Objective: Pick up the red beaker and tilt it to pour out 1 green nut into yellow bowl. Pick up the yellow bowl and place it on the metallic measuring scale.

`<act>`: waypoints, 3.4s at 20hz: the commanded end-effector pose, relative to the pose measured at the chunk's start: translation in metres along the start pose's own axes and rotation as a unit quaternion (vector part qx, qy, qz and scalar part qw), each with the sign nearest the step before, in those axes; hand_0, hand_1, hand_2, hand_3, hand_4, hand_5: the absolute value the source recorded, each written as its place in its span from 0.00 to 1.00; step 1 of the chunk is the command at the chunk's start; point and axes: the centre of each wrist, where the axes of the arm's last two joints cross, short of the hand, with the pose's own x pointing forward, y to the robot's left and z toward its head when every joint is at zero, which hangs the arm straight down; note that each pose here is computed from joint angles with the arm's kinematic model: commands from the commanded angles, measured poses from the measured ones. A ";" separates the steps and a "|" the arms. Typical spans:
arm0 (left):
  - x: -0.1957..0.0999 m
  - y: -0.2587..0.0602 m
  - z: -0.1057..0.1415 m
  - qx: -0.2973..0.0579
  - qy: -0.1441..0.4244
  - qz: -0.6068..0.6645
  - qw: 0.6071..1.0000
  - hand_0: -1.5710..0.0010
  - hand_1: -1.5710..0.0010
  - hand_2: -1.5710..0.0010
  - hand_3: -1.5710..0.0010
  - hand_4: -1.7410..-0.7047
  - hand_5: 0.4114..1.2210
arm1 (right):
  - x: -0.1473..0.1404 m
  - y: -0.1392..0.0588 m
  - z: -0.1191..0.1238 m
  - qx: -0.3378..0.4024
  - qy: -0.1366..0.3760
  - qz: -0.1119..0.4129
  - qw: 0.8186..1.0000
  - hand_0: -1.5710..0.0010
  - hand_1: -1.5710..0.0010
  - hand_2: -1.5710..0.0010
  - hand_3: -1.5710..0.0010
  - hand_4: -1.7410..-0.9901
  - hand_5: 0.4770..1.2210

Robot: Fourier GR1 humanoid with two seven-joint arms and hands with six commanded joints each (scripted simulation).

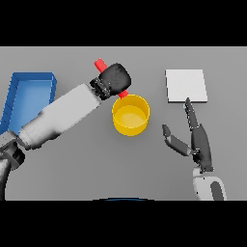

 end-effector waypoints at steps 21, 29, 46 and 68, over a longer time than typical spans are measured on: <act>0.030 0.035 -0.023 -0.029 -0.036 -0.352 0.935 0.00 0.00 0.00 0.00 0.02 1.00 | 0.000 -0.002 0.002 -0.012 -0.002 0.010 1.000 1.00 1.00 1.00 1.00 0.78 0.21; -0.054 0.118 0.001 0.011 0.060 -0.360 0.931 0.00 0.00 0.00 0.25 0.01 1.00 | 0.000 0.001 0.002 -0.001 -0.018 0.008 1.000 1.00 1.00 1.00 1.00 0.77 0.25; -0.263 -0.019 0.135 0.189 0.438 0.449 0.755 0.00 0.00 0.00 0.02 0.00 1.00 | 0.001 0.003 -0.010 0.024 -0.021 -0.023 0.999 1.00 1.00 1.00 1.00 0.82 0.23; -0.133 -0.175 0.163 0.131 0.523 0.686 0.489 0.00 0.00 0.00 0.13 0.00 0.74 | -0.005 0.004 -0.012 0.034 -0.019 -0.010 0.999 1.00 1.00 1.00 1.00 0.76 0.27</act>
